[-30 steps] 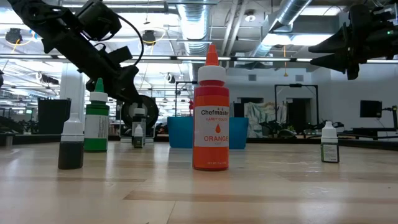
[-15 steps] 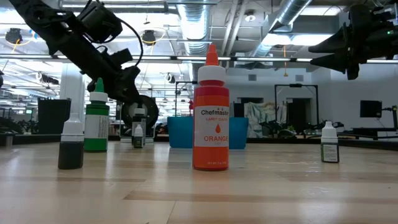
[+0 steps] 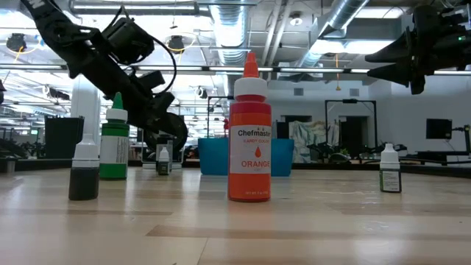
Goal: Pick & Place food coloring
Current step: Put the large black food coloring bottle into the blue bin
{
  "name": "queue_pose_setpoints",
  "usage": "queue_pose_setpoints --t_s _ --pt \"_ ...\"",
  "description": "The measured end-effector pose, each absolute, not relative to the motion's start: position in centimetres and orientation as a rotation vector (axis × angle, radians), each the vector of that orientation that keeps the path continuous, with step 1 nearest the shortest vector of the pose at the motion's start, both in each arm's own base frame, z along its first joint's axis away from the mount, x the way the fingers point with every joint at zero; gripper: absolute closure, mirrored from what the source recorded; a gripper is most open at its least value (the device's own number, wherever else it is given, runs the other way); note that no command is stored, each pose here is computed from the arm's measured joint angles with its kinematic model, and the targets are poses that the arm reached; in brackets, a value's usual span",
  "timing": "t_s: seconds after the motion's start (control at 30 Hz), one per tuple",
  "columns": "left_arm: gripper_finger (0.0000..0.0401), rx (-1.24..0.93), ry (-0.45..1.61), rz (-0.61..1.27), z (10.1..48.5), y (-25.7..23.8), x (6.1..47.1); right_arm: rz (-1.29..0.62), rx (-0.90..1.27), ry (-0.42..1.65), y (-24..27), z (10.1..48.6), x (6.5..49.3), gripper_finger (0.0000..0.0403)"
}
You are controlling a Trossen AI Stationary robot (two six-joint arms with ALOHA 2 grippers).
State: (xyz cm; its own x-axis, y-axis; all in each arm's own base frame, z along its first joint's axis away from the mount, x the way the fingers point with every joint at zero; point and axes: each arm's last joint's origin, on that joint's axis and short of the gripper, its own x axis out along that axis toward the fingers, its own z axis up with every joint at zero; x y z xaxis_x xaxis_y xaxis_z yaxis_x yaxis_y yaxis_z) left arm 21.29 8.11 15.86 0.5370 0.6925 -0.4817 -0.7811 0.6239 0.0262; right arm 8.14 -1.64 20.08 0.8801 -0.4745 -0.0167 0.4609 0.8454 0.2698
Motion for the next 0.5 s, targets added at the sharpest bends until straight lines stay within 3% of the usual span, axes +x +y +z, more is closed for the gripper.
queue_pose_setpoints --t_s 0.5 --pt "0.0190 -0.218 0.482 0.893 15.43 8.83 21.36 -0.494 0.272 -0.052 -1.64 20.08 8.14 0.0196"
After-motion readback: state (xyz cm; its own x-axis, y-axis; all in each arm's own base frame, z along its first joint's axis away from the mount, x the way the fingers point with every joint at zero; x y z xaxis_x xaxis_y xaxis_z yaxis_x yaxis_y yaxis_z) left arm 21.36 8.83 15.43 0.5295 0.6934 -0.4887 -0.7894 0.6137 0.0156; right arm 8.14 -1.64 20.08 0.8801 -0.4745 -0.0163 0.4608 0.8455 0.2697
